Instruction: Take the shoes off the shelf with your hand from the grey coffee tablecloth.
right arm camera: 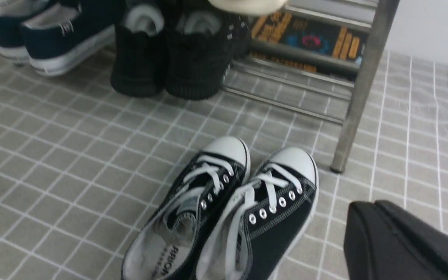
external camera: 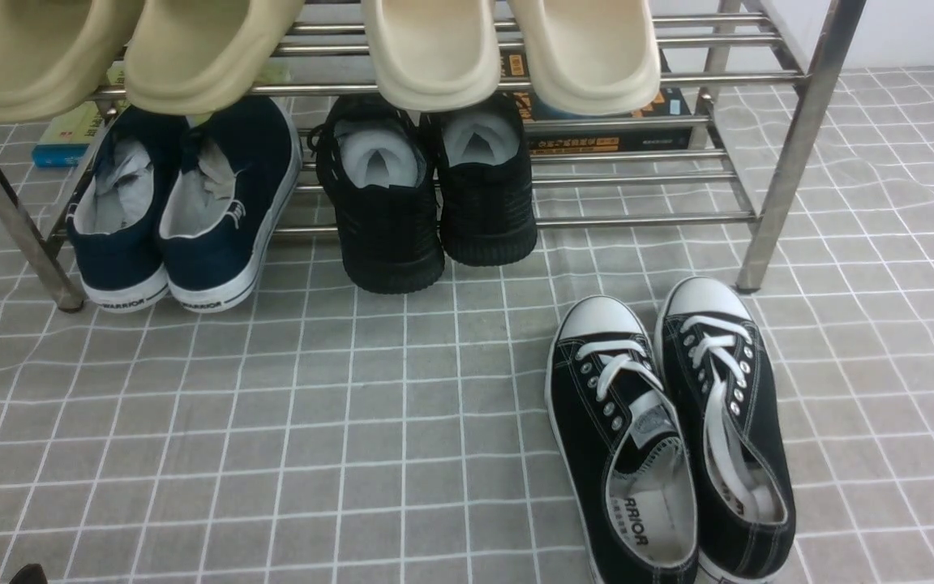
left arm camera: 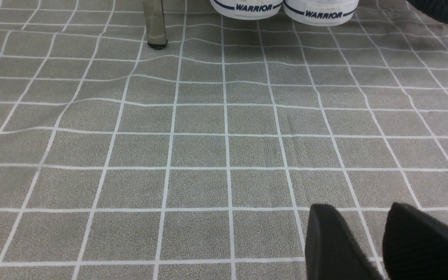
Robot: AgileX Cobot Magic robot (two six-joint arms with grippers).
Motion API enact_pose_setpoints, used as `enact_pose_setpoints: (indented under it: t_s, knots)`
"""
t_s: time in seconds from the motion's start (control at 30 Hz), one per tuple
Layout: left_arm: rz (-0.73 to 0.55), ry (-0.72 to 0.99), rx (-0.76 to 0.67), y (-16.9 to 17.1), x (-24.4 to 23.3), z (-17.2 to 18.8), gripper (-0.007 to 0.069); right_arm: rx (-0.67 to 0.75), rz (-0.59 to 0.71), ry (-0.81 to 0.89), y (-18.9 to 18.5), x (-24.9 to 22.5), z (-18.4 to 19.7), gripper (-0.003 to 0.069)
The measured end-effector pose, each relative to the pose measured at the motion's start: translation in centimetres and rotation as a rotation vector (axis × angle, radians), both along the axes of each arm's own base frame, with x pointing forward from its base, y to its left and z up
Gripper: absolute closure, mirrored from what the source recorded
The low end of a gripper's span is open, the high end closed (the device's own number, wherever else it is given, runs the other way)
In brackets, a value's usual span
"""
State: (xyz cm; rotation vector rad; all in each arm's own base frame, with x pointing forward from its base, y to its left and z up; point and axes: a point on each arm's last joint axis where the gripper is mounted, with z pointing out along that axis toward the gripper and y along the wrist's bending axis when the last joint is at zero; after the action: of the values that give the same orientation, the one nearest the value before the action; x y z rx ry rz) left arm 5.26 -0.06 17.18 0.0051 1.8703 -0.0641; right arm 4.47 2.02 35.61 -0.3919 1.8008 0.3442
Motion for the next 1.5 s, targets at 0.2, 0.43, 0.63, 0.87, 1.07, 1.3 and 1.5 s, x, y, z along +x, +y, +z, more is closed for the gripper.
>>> enact_pose_setpoints:
  t_s: [0.2,0.43,0.63,0.87,1.07,1.3,1.5]
  knots:
    - [0.0,0.0,0.0,0.0,0.0,0.0,0.0386,0.116,0.034,-0.076,0.6,0.2,-4.1,0.0669]
    - [0.0,0.0,0.0,0.0,0.0,0.0,0.0386,0.12,0.034,-0.087,0.9,0.7,-5.4,0.0665]
    - [0.0,0.0,0.0,0.0,0.0,0.0,0.0386,0.105,0.032,-0.071,0.9,0.9,-6.1,0.0664]
    - [0.0,0.0,0.0,0.0,0.0,0.0,0.0386,0.103,0.032,-0.069,0.9,0.9,-6.1,0.0662]
    - [0.0,0.0,0.0,0.0,0.0,0.0,0.0386,0.106,0.033,-0.061,1.0,1.0,-6.7,0.0658]
    - [0.0,0.0,0.0,0.0,0.0,0.0,0.0386,0.067,-0.017,0.012,1.0,1.6,-11.0,0.0651]
    - [0.0,0.0,0.0,0.0,0.0,0.0,0.0386,0.005,-0.256,0.044,-0.8,1.5,-15.3,0.0645]
